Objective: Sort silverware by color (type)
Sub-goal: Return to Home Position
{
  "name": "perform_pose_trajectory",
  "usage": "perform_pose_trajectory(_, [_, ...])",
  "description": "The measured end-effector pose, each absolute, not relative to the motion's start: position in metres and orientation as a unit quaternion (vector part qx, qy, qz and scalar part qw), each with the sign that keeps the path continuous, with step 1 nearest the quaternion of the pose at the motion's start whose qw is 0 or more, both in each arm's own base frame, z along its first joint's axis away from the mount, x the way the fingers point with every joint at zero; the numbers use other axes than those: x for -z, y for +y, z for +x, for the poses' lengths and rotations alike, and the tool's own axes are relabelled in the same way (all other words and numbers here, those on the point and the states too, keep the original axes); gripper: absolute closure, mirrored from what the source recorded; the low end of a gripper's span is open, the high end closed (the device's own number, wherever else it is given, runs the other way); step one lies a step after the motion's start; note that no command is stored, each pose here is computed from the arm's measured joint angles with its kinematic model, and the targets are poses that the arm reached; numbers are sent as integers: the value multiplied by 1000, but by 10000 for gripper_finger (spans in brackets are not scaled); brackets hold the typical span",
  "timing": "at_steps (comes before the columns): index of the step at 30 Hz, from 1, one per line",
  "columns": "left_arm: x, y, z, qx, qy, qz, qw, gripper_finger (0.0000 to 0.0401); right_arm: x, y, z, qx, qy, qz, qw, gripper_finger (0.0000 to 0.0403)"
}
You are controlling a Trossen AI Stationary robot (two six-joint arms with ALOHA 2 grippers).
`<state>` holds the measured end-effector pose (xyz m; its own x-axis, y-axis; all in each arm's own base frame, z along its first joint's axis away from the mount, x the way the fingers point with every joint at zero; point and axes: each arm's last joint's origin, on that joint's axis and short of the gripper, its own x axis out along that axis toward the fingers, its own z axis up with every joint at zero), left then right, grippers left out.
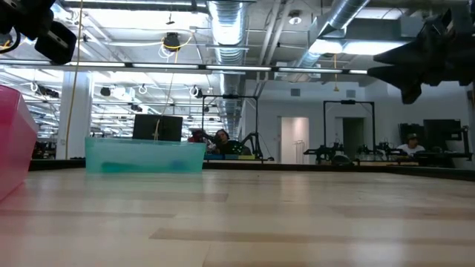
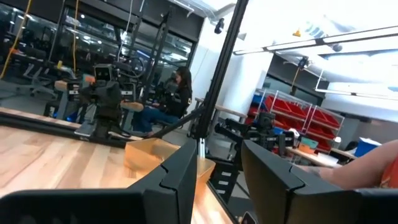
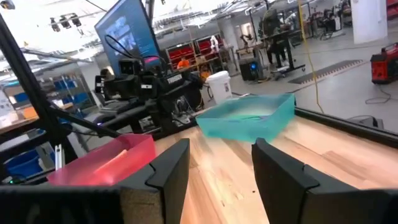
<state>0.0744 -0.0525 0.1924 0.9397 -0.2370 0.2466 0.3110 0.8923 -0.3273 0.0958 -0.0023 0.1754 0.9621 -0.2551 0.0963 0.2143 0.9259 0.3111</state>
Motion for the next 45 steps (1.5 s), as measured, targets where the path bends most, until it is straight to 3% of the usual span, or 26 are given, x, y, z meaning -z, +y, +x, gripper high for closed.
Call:
perform_pose_trajectory(10, [-189, -58, 73, 228, -83, -149, 959, 289, -174, 1, 97, 65, -48, 52, 995, 209])
perform_pose_trajectory(16, [-182, -57, 75, 191, -51, -157, 968, 289, -172, 1, 97, 66, -36, 6, 997, 209])
perform_pose_trajectory(23, [-175, -56, 76, 155, -18, -149, 976, 289, -171, 1, 97, 66, -29, 4, 997, 209])
perform_pose_trajectory(28, [-181, -58, 74, 218, -18, -158, 963, 289, -171, 1, 97, 66, -29, 4, 997, 209])
perform_pose_trajectory(34, [-178, -63, 72, 305, -10, -95, 948, 289, -170, 1, 97, 66, -27, 4, 997, 209])
perform_pose_trajectory(45, [-172, -63, 72, 298, 12, -57, 953, 289, -170, 1, 97, 66, -26, 3, 997, 209])
